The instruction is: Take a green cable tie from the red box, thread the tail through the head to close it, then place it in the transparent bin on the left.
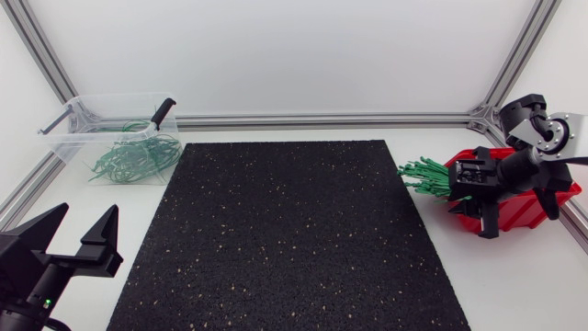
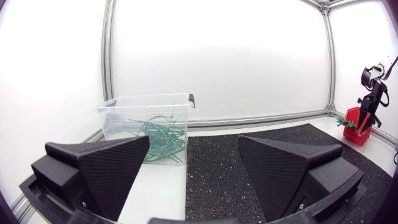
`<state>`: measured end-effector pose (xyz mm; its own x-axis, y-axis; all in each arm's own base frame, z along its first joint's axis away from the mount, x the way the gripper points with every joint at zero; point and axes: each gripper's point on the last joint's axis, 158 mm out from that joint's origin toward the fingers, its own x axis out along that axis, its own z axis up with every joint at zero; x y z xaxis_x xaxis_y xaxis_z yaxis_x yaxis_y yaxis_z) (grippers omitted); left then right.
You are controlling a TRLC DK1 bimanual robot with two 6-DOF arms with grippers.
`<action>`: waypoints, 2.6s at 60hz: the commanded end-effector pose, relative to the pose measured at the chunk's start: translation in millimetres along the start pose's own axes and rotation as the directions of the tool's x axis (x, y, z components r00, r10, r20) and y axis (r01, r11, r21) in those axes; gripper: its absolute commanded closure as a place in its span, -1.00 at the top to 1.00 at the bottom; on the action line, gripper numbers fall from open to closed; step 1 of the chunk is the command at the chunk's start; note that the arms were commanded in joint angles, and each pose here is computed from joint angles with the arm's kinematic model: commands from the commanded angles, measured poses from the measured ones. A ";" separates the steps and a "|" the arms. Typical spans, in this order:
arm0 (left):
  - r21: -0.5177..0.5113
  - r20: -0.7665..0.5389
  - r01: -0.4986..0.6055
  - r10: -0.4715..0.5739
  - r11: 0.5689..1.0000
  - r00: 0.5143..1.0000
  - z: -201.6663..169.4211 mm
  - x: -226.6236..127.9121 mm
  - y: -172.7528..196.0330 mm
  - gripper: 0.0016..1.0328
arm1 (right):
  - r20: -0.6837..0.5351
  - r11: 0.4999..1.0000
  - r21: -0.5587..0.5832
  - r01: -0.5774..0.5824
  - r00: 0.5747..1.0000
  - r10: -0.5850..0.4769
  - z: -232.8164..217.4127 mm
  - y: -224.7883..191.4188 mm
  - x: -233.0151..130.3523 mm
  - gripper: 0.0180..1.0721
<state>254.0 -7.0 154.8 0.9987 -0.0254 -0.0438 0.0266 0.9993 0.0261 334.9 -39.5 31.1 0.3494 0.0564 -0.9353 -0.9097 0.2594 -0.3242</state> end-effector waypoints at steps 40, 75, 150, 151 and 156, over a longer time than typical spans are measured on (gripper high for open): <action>-0.011 -0.048 0.014 -0.014 1.000 0.999 -22.2 1.6 -3.6 0.92 | -0.020 0.999 -0.052 0.015 1.000 -0.016 -3.0 3.9 7.4 -0.54; -0.011 -0.048 0.015 -0.016 1.000 0.999 -22.2 1.6 -3.9 0.92 | -0.026 0.993 -0.112 0.036 0.999 -0.039 -6.7 11.7 1.2 -0.54; -0.011 -0.047 0.020 -0.020 1.000 0.999 -21.8 1.6 -5.1 0.92 | -0.095 0.957 -0.289 0.036 0.993 -0.066 -6.2 10.8 -8.7 -0.85; -0.011 -0.047 0.020 -0.020 1.000 0.999 -21.8 1.6 -5.1 0.92 | -0.095 0.958 -0.285 0.037 0.993 -0.066 -6.2 10.4 -8.6 -0.88; -0.011 -0.047 0.018 -0.019 1.000 0.999 -21.8 1.6 -4.7 0.92 | -0.094 0.961 -0.273 0.038 0.993 -0.066 -5.2 9.1 -6.4 -0.89</action>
<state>253.9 -9.0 154.8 0.9985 -0.0334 -0.0438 0.0346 0.9991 0.0261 321.6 -42.7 36.5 0.4049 -0.0481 -0.9131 -0.9143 -0.0103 -0.4049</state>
